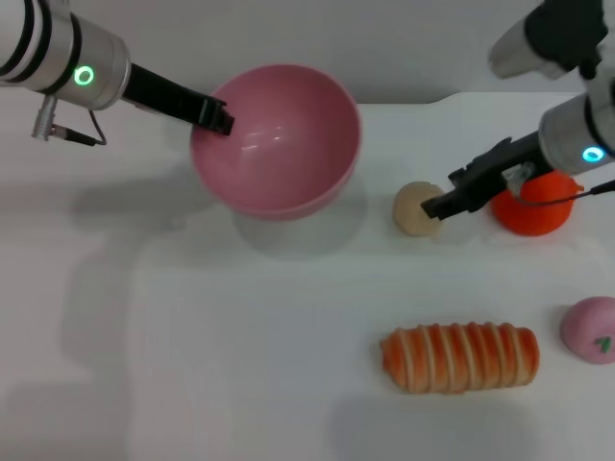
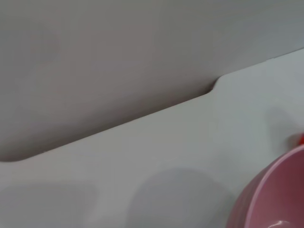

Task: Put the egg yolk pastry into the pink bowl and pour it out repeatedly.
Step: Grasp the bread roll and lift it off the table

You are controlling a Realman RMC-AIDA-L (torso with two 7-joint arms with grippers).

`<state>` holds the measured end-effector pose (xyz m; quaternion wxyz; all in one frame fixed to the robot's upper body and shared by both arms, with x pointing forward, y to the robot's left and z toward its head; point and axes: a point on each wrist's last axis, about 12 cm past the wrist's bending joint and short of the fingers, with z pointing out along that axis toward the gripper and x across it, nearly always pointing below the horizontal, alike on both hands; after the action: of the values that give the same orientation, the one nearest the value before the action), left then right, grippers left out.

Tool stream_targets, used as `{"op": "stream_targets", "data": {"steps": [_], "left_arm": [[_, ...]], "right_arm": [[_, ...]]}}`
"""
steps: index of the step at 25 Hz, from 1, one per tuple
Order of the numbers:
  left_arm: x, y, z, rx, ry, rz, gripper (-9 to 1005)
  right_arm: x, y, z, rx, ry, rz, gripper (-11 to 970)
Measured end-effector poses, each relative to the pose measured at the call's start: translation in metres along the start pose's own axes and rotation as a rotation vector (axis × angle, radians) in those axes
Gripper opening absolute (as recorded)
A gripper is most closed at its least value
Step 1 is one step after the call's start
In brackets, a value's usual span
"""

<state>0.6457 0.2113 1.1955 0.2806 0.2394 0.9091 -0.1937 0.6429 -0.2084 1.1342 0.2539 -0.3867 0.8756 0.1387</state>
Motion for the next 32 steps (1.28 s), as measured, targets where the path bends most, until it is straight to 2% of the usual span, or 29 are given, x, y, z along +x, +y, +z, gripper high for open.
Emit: {"op": "stream_targets", "data": {"steps": [6, 27, 32], "left_arm": [[-0.001, -0.005, 0.001, 0.037, -0.014, -0.010, 40], [0.004, -0.005, 0.004, 0.067, -0.033, -0.046, 42], [0.004, -0.009, 0.006, 0.082, -0.036, -0.041, 42]], "right_arm": [[-0.002, 0.002, 0.012, 0.027, -0.002, -0.005, 636], [0.004, 0.001, 0.031, 0.086, 0.007, -0.024, 637], [0.004, 0.009, 0.040, 0.073, 0.019, -0.058, 629]]}}
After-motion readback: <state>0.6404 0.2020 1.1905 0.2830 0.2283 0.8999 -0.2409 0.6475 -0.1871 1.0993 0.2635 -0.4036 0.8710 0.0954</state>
